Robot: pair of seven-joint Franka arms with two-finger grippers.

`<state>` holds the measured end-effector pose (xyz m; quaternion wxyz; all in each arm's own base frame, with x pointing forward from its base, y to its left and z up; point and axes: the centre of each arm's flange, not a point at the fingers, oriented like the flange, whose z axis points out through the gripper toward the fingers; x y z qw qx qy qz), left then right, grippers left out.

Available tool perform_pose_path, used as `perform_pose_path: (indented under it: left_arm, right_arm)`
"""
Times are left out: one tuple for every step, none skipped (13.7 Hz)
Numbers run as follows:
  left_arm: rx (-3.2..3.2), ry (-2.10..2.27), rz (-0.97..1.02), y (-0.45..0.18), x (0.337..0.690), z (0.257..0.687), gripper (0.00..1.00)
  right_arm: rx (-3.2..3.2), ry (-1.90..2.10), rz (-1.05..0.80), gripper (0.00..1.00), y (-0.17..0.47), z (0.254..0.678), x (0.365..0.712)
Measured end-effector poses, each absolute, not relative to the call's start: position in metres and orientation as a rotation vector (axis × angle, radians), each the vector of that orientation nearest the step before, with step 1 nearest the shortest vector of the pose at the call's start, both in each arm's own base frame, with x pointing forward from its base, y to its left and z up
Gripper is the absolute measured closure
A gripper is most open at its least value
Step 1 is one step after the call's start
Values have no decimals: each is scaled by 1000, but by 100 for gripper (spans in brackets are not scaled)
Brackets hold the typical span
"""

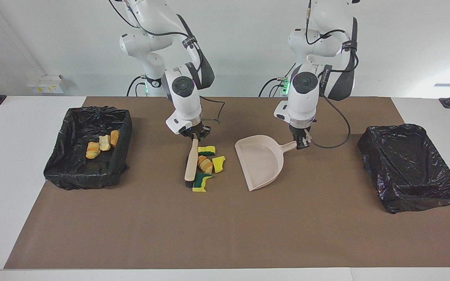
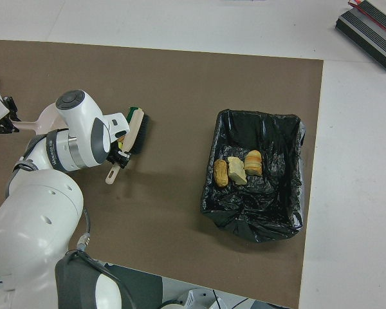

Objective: Sweep and dump trash in bin
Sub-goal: 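Sweep the yellow sponge scraps into the dustpan with the right gripper's brush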

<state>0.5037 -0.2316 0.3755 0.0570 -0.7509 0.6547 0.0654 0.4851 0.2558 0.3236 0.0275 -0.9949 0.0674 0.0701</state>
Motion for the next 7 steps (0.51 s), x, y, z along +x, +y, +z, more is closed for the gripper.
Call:
perform_pose_path:
  left_arm:
    - [-2296, 1985, 190, -237, 500, 374, 68]
    - [-2310, 1976, 183, -245, 496, 374, 68]
    - [-2321, 1966, 175, -255, 492, 374, 68]
    - [-2329, 1956, 170, -265, 487, 374, 68]
    - [-2345, 1952, 156, -273, 483, 374, 68]
    - [-2361, 1951, 144, -279, 480, 375, 68]
    - [-2378, 1940, 139, -281, 479, 375, 68]
  right_arm:
    - [-3058, 247, 219, 74, 267, 324, 487]
    - [-3044, 280, 224, 74, 281, 324, 487]
    - [-3024, 299, 231, 74, 298, 326, 486]
    - [-2998, 305, 243, 74, 315, 328, 483]
    - [-2971, 298, 258, 74, 331, 330, 479]
    - [-2951, 287, 268, 74, 345, 332, 475]
    - [-2946, 256, 272, 74, 356, 333, 471]
